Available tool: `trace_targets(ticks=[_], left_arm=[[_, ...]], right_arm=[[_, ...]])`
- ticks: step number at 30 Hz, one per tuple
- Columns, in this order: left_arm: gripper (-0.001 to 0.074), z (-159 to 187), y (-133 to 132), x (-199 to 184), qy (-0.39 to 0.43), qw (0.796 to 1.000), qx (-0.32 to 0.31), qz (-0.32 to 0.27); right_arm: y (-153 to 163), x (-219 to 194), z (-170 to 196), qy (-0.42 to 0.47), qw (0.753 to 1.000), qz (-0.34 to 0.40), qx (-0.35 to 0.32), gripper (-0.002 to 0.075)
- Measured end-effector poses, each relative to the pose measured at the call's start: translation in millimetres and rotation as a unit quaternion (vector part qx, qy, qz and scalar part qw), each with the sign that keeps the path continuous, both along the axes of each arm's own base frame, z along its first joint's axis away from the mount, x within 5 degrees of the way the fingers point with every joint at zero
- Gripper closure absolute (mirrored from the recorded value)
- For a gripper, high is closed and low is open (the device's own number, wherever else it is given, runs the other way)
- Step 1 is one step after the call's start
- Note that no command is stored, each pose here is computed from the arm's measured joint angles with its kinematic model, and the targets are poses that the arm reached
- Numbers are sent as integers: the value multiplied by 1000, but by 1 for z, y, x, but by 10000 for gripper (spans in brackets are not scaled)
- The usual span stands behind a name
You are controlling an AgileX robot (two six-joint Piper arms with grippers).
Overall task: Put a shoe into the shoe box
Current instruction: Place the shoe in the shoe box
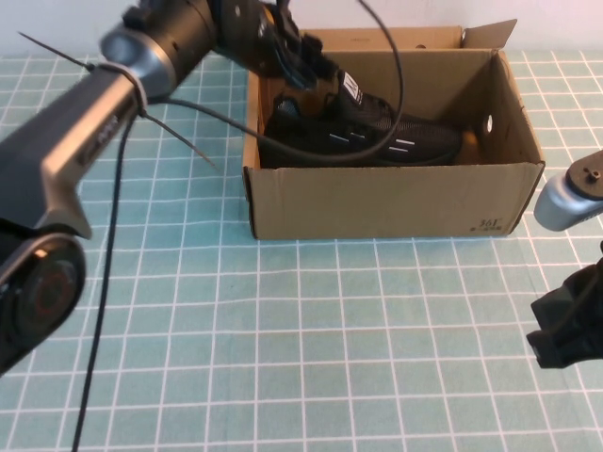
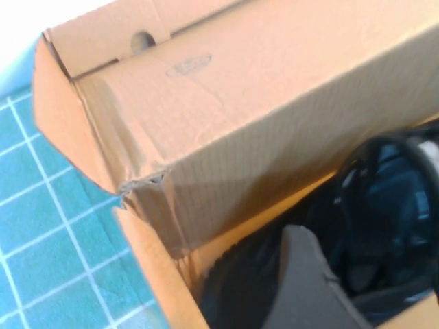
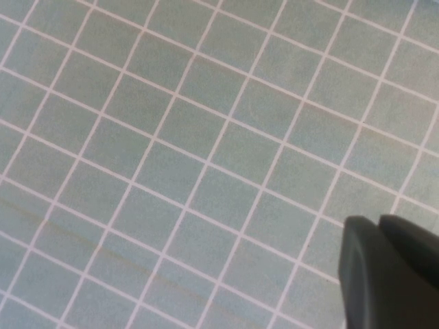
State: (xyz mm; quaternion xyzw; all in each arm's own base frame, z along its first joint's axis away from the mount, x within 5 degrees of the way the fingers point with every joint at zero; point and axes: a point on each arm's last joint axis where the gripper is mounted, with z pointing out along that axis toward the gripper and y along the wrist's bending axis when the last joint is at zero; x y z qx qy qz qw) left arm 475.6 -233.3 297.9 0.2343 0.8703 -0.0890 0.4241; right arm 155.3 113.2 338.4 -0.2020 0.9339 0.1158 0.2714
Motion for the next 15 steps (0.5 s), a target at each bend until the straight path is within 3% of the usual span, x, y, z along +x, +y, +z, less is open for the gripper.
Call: trace_targets(ticks=[5, 15], left_arm=[[407, 28, 7, -16, 17, 1000, -11, 10], [606, 43, 21, -45, 113, 993, 38, 12]], right_arm=[[-2, 0, 0, -3, 1000, 1, -11, 731], [-7, 1, 2, -23, 999, -15, -25, 731]])
